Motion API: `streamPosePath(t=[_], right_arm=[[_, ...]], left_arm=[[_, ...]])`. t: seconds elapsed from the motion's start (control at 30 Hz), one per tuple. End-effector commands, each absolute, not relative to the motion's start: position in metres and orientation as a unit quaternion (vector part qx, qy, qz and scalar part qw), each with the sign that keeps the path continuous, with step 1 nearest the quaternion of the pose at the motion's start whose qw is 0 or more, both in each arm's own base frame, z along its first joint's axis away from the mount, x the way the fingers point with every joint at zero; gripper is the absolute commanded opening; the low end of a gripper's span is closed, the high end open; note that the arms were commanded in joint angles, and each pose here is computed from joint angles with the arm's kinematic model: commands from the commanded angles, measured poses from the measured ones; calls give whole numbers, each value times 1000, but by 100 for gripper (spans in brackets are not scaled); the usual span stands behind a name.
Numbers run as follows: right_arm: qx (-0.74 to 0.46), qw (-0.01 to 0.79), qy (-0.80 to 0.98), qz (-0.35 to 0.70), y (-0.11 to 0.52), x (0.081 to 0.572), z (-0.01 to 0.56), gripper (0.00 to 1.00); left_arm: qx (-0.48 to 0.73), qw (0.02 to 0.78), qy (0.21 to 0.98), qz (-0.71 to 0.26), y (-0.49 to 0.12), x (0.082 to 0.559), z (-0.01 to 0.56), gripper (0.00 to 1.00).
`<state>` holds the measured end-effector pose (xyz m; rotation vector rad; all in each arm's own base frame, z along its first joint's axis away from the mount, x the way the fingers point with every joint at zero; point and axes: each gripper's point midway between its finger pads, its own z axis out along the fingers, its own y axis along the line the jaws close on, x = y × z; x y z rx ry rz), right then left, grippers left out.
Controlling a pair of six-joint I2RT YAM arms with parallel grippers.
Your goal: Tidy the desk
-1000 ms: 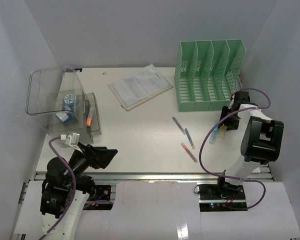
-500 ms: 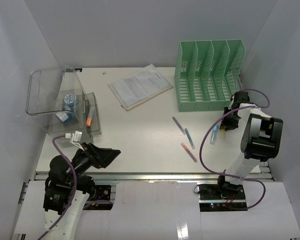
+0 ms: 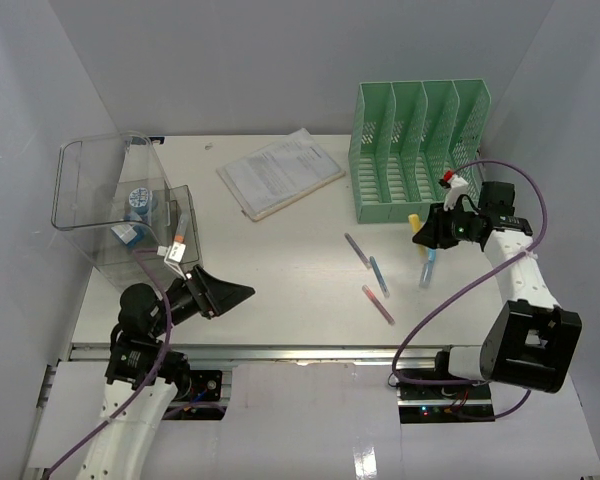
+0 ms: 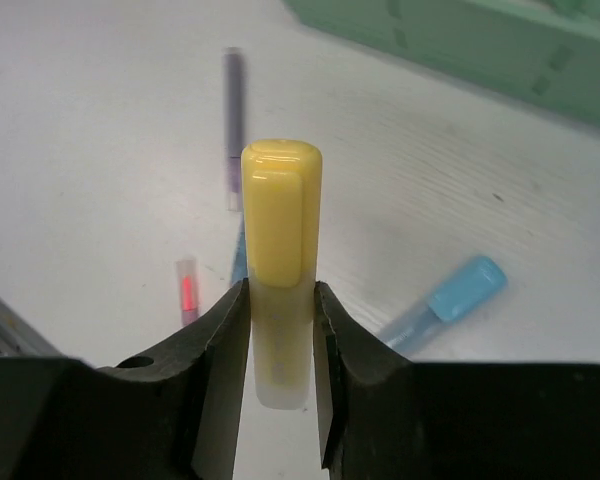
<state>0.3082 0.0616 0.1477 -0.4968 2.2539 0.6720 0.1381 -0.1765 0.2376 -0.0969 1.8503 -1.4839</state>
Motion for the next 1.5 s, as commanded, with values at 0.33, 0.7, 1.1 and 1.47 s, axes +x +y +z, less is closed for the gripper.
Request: streamPosePath(t=[0.33, 0.7, 1.1, 1.47], right_arm=[[-466, 355, 694, 418, 227, 242, 204, 8], [-511, 325, 681, 412, 258, 224, 198, 8], [-517, 325, 673, 416, 264, 213, 200, 8], [-514, 339, 663, 426, 263, 206, 210, 9]], left_arm=[[-24, 394, 706, -588, -199, 177, 259, 91], [-4, 409, 720, -561, -275, 208, 259, 80], [6, 391, 758, -522, -345, 231, 238, 69], [-16, 413, 766, -492, -354, 238, 238, 47]])
